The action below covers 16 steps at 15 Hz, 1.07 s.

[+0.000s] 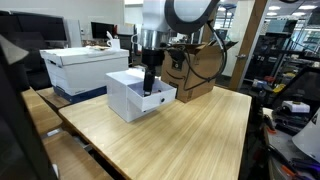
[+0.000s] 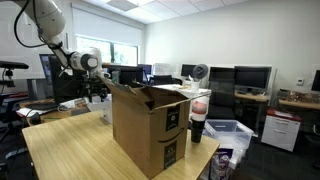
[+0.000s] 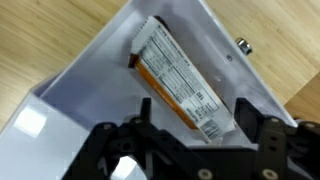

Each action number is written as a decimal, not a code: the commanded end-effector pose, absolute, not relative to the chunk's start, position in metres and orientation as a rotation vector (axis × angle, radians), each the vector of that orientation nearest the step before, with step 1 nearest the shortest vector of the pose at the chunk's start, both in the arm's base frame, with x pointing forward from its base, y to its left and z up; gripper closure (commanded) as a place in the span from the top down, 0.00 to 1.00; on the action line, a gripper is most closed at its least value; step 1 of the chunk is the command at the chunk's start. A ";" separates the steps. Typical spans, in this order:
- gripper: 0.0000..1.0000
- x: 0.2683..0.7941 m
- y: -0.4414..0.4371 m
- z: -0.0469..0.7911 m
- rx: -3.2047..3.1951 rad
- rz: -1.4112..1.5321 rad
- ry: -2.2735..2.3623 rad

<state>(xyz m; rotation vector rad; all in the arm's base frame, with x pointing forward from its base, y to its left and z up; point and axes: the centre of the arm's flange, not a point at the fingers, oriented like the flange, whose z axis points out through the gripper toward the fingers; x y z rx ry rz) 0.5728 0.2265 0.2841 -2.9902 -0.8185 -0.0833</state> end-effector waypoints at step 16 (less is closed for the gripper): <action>0.81 0.563 0.214 0.278 -2.917 -0.077 -1.228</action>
